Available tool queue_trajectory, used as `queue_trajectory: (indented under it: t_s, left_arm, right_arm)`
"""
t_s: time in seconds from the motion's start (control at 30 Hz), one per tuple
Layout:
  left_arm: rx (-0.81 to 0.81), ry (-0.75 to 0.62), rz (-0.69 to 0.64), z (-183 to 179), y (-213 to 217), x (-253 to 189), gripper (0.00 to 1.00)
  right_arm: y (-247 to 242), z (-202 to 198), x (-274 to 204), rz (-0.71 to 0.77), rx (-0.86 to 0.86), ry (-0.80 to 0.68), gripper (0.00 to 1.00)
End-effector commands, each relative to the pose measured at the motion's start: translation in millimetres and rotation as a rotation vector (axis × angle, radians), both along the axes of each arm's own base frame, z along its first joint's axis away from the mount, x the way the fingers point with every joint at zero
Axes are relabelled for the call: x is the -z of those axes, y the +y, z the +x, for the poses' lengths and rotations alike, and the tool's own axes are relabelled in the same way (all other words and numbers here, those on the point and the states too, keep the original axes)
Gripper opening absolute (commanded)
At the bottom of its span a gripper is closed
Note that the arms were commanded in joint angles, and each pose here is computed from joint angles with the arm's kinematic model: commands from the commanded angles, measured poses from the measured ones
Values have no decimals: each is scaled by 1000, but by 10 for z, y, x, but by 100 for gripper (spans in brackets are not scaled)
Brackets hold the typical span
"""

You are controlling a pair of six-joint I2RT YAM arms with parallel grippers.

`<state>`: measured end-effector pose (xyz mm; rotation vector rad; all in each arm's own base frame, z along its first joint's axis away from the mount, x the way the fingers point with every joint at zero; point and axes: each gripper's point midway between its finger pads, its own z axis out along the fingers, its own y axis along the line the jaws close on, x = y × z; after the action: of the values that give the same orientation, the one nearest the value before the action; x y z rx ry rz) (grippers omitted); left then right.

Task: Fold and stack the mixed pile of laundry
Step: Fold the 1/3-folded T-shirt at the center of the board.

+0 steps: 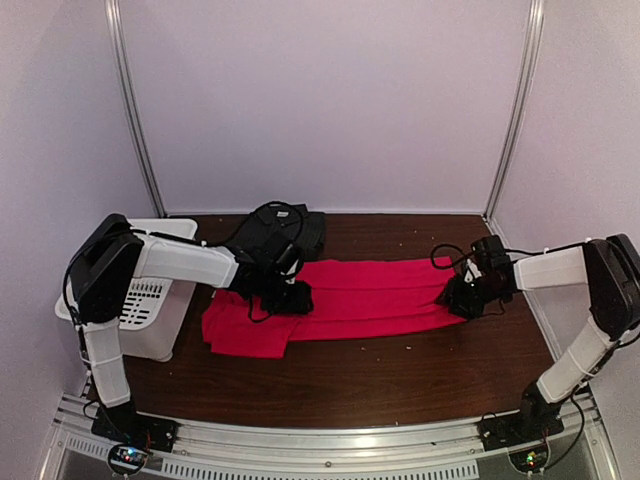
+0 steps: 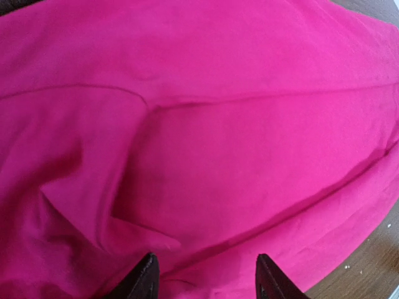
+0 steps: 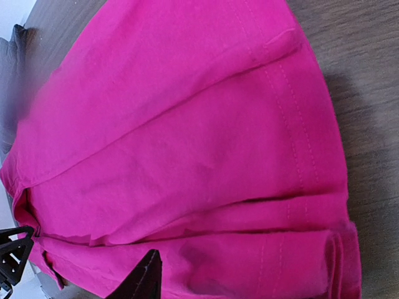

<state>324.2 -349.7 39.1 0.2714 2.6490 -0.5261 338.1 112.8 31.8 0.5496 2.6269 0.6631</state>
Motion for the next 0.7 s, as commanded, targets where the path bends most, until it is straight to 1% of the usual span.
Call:
queue_trajectory:
  t_s: [0.0, 0.1, 0.2, 0.27, 0.33, 0.37, 0.43, 0.47, 0.53, 0.67]
  left_arm:
    - [-17, -74, 10, 363, 84, -72, 54]
    - [-10, -72, 17, 480, 100, -35, 54]
    - [24, -114, 15, 528, 77, -190, 53]
    - [83, -150, -44, 472, -33, -371, 53]
    - [160, -186, -68, 363, -155, -507, 53]
    - [210, -207, -55, 291, -224, -553, 53]
    - [271, -236, 17, 179, -271, -571, 55]
    - [277, -260, 62, 179, -239, -573, 56]
    - [310, -270, 108, 153, -183, -537, 59]
    - [438, -279, 245, 84, -32, -415, 62]
  right_arm:
    - [-153, 70, 29, -54, 34, 7, 51]
    - [-216, 15, 43, -72, 39, 29, 52]
    - [-206, -17, -129, -72, 7, -14, 51]
    - [-188, -47, -277, -65, -15, -45, 51]
    - [-148, -81, -382, -49, -41, -67, 51]
    - [-141, -93, -409, -46, -47, -71, 51]
    - [-141, -106, -421, -56, -65, -68, 51]
    - [-153, -107, -409, -67, -69, -62, 51]
    - [-156, -112, -367, -74, -78, -46, 51]
    - [-42, -147, -340, -12, -105, -32, 51]
